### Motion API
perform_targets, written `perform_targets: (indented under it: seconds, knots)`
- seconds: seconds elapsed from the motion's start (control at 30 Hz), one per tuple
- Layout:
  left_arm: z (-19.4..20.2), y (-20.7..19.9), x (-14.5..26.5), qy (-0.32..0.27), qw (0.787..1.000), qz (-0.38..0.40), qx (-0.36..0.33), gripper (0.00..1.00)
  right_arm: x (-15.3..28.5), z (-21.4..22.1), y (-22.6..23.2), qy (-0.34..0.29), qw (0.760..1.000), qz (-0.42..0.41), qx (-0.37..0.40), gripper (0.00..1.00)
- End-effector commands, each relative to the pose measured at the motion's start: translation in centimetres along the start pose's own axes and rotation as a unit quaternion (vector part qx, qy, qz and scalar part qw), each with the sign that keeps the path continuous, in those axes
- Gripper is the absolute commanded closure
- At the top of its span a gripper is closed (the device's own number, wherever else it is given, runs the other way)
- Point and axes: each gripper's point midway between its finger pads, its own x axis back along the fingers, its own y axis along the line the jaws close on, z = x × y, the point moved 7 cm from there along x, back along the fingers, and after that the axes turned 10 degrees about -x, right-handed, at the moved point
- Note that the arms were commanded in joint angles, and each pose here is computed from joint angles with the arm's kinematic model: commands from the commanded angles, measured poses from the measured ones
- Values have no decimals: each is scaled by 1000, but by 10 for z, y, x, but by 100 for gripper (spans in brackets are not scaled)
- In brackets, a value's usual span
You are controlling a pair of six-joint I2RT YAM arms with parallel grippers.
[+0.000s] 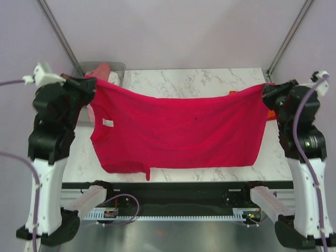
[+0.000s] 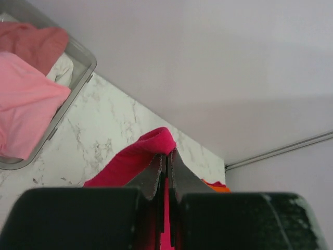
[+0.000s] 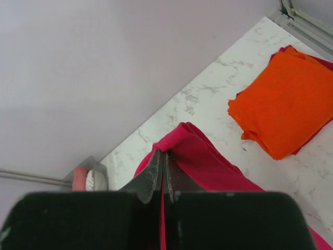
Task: Fold and stack the t-shirts
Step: Fold the tshirt
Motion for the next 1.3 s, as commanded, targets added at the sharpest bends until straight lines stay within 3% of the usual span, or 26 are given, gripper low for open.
perform_targets:
  seconds: [0.0, 0.1, 0.13, 0.2, 0.27, 0.3, 0.43, 0.53, 0.6, 0.63, 0.7, 0.73, 0.8, 0.83, 0.9, 0.93, 1.27]
  knots:
    - [18, -13, -59, 56, 998, -6, -32, 98, -60, 16, -3, 8, 999, 53, 4, 100]
    - [9, -31, -99, 58, 998, -3, -40, 98, -93, 18, 16, 18, 999, 48, -8, 100]
    - [-11, -44, -103, 38, 999, 15, -35, 98, -95, 7, 33, 11, 999, 26, -17, 100]
    - [-6, -50, -138, 74, 996, 34, -24, 98, -115, 9, 44, 19, 999, 26, -23, 100]
    - [-28, -69, -141, 65, 995, 81, -7, 98, -117, -7, 66, 7, 999, -2, -37, 100]
    - [-24, -66, -163, 76, 994, 74, 5, 98, -128, -6, 68, 10, 999, 0, -38, 100]
    - [-47, -73, -179, 59, 992, 110, 37, 98, -138, -28, 84, -3, 998, -22, -60, 100]
    - [-33, -62, -198, 87, 988, 112, 60, 98, -143, -25, 89, 8, 997, -37, -61, 100]
    - [-30, -49, -210, 85, 987, 120, 65, 98, -155, -18, 72, 19, 998, -22, -59, 100]
    - [-6, -33, -218, 111, 986, 104, 65, 98, -166, 0, 55, 43, 997, -12, -56, 100]
    - [7, -26, -222, 102, 985, 126, 53, 98, -169, 17, 38, 64, 996, -7, -57, 100]
    - [43, -2, -231, 134, 984, 101, 57, 98, -172, 25, 34, 75, 995, -24, -59, 100]
    - [52, 5, -221, 117, 985, 116, 51, 98, -177, 57, -7, 106, 992, 14, -61, 100]
    - [82, 26, -221, 145, 984, 93, 54, 98, -180, 78, -35, 122, 990, 42, -58, 100]
    - [95, 34, -209, 143, 983, 103, 50, 98, -176, 90, -53, 126, 989, 47, -57, 100]
    - [125, 55, -206, 171, 980, 81, 53, 98, -173, 108, -79, 142, 986, 73, -52, 100]
    - [223, 140, -128, 222, 975, -2, 3, 98, -118, 179, -198, 206, 965, 161, -6, 100]
